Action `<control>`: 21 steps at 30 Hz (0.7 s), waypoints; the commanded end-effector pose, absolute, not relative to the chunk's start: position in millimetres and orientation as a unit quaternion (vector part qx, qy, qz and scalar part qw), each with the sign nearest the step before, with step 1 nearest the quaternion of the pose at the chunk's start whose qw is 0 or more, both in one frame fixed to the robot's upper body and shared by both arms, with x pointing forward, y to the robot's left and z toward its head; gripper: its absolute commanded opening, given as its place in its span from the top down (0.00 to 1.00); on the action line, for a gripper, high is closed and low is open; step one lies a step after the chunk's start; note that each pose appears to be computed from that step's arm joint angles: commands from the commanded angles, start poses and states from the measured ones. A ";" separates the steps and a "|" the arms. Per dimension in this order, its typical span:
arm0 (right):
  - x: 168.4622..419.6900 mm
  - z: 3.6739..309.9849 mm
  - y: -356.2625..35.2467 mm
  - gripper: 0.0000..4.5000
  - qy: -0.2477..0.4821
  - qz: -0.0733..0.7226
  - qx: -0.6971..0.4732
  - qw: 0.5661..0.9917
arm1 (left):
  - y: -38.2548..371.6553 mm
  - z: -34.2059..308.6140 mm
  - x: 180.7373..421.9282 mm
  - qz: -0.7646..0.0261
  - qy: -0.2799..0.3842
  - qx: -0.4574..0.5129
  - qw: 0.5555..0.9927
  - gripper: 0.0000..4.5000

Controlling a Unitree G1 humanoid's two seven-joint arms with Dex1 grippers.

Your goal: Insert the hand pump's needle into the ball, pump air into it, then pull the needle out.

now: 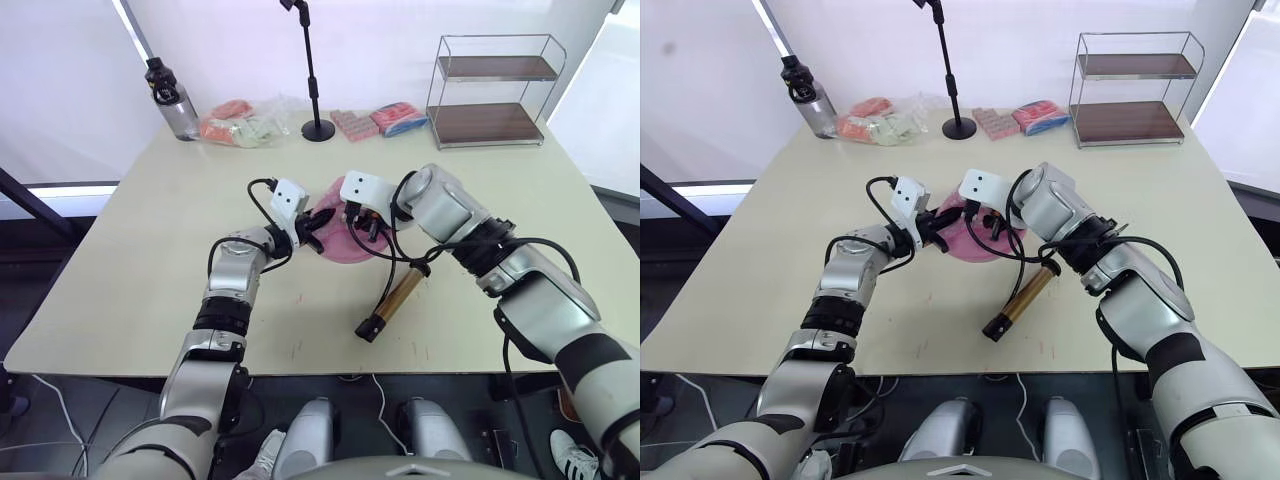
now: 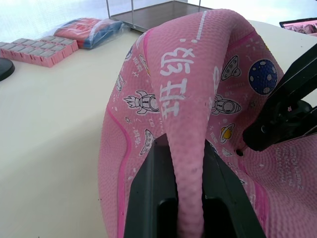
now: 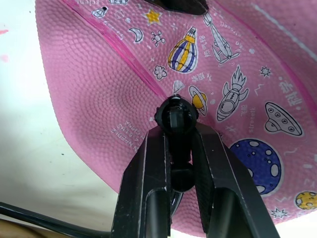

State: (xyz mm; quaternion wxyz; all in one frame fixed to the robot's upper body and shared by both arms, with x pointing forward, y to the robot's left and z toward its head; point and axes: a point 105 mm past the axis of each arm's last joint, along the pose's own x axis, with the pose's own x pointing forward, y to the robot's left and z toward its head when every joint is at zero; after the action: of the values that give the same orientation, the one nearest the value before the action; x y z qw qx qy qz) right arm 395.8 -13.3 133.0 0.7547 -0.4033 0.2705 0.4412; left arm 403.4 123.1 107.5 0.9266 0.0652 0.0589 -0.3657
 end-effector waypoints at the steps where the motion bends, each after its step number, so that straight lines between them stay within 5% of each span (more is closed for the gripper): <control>1: 400.3 88.0 -51.8 0.98 0.354 0.385 -0.435 0.733 | 116.5 66.0 391.1 -0.380 0.132 0.053 0.914 1.00; 21: 402.6 55.3 -47.3 0.98 0.379 0.378 -0.459 0.709 | 115.5 65.7 391.8 -0.375 0.136 0.027 0.917 1.00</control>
State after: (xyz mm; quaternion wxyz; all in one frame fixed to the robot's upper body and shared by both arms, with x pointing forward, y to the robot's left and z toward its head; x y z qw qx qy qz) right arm 405.7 -0.3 106.7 0.7265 -0.4528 0.2817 0.4334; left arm 404.7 124.4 99.8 0.9307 0.0428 0.0754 -0.3553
